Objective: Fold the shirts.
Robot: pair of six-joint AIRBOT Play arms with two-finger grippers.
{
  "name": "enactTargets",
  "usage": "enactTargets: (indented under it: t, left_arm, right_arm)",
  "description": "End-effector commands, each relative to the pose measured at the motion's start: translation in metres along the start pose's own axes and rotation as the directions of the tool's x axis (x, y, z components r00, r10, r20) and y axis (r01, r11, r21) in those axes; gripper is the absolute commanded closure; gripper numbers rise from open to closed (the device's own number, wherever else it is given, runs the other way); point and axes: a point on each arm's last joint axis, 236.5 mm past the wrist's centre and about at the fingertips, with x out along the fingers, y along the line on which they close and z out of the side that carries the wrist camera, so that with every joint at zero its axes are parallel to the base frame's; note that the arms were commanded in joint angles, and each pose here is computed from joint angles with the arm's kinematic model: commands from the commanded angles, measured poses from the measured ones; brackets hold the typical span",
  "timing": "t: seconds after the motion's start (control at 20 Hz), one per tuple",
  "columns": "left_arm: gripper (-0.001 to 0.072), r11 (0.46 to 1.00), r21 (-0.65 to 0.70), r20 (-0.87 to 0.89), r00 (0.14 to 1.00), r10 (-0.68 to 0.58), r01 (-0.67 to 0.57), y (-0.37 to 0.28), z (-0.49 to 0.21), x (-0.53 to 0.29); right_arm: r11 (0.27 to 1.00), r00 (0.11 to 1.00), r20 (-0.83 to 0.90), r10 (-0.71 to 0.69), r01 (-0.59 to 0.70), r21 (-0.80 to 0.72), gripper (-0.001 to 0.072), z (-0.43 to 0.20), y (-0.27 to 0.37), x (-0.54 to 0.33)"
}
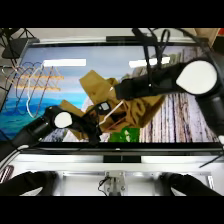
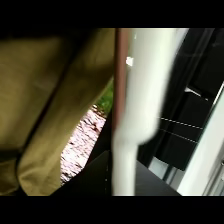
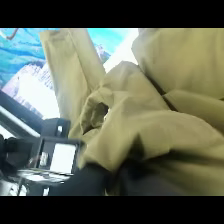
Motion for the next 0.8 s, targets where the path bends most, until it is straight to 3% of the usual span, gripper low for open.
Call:
enactTargets:
  t: [0.0,0.15,0.25,0.4,0.45,0.55,0.65,0.75]
  left_arm:
    - [0.0663,1.0,-0.008,0.02,1.0,0.015,-0.014,0.01,0.01,-0.005]
    - [0.0664,1.0,-0.007,0.018,1.0,0.012,-0.012,0.009,0.01,-0.006]
    - [0.0663,1.0,-0.007,0.014,1.0,0.01,-0.01,0.009,0.009,-0.006]
    - [0.0663,1.0,-0.003,0.014,1.0,0.01,-0.01,0.009,0.009,-0.006]
    - [0.0664,1.0,0.006,0.014,1.0,0.01,-0.01,0.008,0.009,-0.006]
    - [0.0664,1.0,0.01,0.014,1.0,0.01,-0.01,0.009,0.009,-0.006]
    - [0.0663,1.0,0.02,0.007,1.0,0.006,-0.007,0.008,0.008,-0.006]
    - [0.0663,1.0,0.021,-0.004,1.0,0.003,-0.003,0.007,0.005,-0.006]
  right_arm:
    - [0.997,0.997,0.032,-0.077,0.077,-0.008,0.0082,0.003,-0.013,-0.012]
    - [0.964,0.955,0.145,-0.258,0.264,-0.018,0.0082,0.021,-0.049,-0.057]
    - [0.909,0.886,0.208,-0.416,0.41,0.07,0.0082,0.035,-0.09,-0.108]
    - [0.857,0.846,0.158,-0.509,0.481,0.184,0.0083,0.025,-0.144,-0.154]
    - [0.855,0.852,0.102,-0.513,0.497,0.148,0.0086,0.013,-0.159,-0.157]
    - [0.839,0.848,-0.018,-0.53,0.521,-0.156,0.0085,-0.009,-0.186,-0.153]
    - [0.742,0.857,-0.066,-0.511,0.401,-0.538,0.0085,-0.011,-0.194,-0.137]
    - [0.71,0.912,-0.105,-0.396,0.232,-0.665,0.0085,-0.008,-0.184,-0.104]
